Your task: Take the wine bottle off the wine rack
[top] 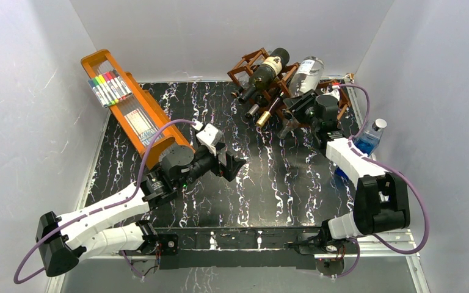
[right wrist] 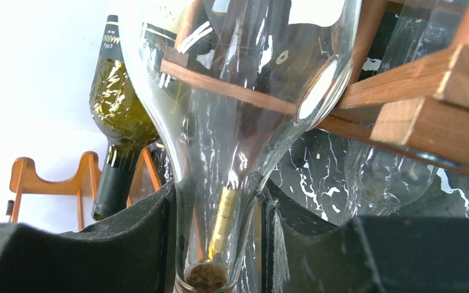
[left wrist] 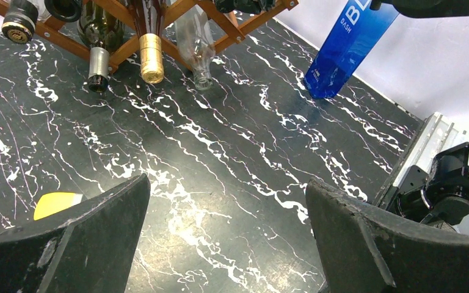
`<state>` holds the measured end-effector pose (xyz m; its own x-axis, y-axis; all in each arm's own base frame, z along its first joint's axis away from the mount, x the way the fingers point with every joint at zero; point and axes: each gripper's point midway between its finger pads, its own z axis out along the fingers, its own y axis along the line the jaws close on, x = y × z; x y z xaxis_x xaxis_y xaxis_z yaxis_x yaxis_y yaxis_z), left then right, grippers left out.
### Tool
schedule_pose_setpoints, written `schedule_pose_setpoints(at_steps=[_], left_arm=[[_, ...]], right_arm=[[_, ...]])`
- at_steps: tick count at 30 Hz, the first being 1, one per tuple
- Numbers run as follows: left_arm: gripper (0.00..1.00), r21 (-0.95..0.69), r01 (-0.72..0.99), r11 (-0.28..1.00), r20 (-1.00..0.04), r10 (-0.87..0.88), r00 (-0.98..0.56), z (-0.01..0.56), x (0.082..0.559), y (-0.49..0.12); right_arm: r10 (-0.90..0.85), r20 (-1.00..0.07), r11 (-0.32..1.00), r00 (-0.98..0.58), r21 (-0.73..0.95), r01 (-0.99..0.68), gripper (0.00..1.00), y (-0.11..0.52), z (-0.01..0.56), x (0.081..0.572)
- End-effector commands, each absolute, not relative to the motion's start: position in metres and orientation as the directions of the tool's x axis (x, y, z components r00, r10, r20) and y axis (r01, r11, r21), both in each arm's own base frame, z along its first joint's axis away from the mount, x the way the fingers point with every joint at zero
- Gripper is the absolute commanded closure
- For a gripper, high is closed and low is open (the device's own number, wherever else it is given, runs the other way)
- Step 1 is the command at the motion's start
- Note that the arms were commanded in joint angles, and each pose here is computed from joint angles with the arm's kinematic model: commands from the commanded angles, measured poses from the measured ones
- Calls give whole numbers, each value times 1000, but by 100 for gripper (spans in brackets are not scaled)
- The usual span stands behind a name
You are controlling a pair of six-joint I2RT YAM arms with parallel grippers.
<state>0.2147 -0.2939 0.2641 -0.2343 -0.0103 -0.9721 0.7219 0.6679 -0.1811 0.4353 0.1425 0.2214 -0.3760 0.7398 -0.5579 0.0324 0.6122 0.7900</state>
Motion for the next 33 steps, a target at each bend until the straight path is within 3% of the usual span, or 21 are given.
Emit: schedule_pose_setpoints(at_steps=[1, 33], left_arm=[[2, -200, 715, 669, -975, -66, -211, 284, 215, -289], [2, -206, 729, 653, -976, -79, -204, 288, 214, -292]], right_arm=[[715, -663, 559, -221, 733, -389, 100, 168, 347, 417], [702, -678, 509, -216, 690, -515, 100, 169, 415, 365]])
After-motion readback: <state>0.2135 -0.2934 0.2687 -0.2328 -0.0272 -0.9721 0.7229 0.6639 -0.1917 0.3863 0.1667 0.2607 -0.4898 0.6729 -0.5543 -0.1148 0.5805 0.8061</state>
